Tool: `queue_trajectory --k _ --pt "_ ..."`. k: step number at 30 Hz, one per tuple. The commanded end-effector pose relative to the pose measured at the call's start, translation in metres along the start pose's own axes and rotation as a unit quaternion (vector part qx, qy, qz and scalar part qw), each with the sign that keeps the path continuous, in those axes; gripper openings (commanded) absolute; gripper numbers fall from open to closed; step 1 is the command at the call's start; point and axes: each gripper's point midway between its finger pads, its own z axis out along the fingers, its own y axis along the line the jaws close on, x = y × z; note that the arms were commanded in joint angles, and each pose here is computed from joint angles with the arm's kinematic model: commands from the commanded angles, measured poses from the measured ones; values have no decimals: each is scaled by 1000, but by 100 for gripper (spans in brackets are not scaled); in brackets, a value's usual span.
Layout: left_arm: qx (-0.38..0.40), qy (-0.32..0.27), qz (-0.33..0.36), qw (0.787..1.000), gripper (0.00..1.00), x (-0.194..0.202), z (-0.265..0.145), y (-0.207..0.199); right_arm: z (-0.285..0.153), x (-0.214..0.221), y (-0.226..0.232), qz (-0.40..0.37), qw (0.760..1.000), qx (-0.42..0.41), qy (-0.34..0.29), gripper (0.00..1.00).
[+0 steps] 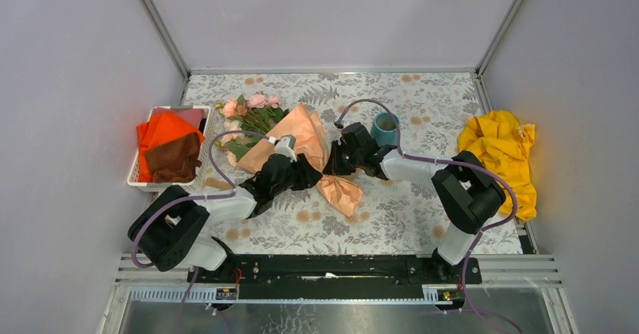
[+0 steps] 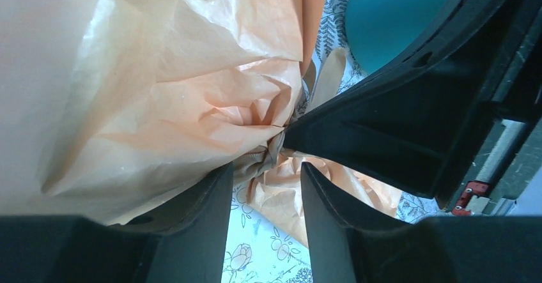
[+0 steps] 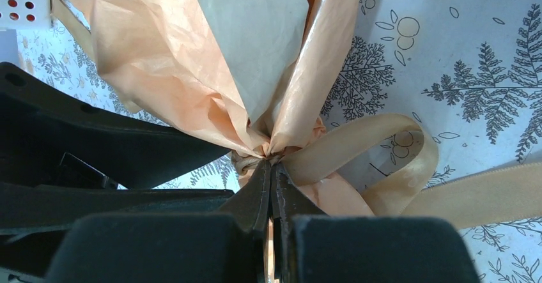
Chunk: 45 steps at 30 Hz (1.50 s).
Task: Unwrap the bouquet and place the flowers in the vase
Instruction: Untie the ribbon from the wrapping paper.
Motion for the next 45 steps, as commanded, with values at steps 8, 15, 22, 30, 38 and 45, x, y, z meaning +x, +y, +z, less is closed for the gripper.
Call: queue_trajectory --k 8,15,22,30,38,45 --pt "39 -10 4 999 37 -11 7 -23 -14 -16 25 -22 998 -41 -30 0" --pt "49 -12 -3 999 31 -16 0 -31 -12 -12 24 -21 999 -42 -26 0" --pt "31 -12 -9 999 30 -16 -6 -26 -10 -11 23 -21 999 -42 -24 0" --pt "-45 -40 10 998 31 -31 -18 -7 -8 -9 21 -20 999 -40 -23 0" --pt "15 -12 -4 1000 30 -16 -5 -27 -9 -9 22 -19 999 -42 -22 0" --pt "11 2 3 1000 28 -6 4 -30 -11 -9 21 -21 999 -40 -25 0"
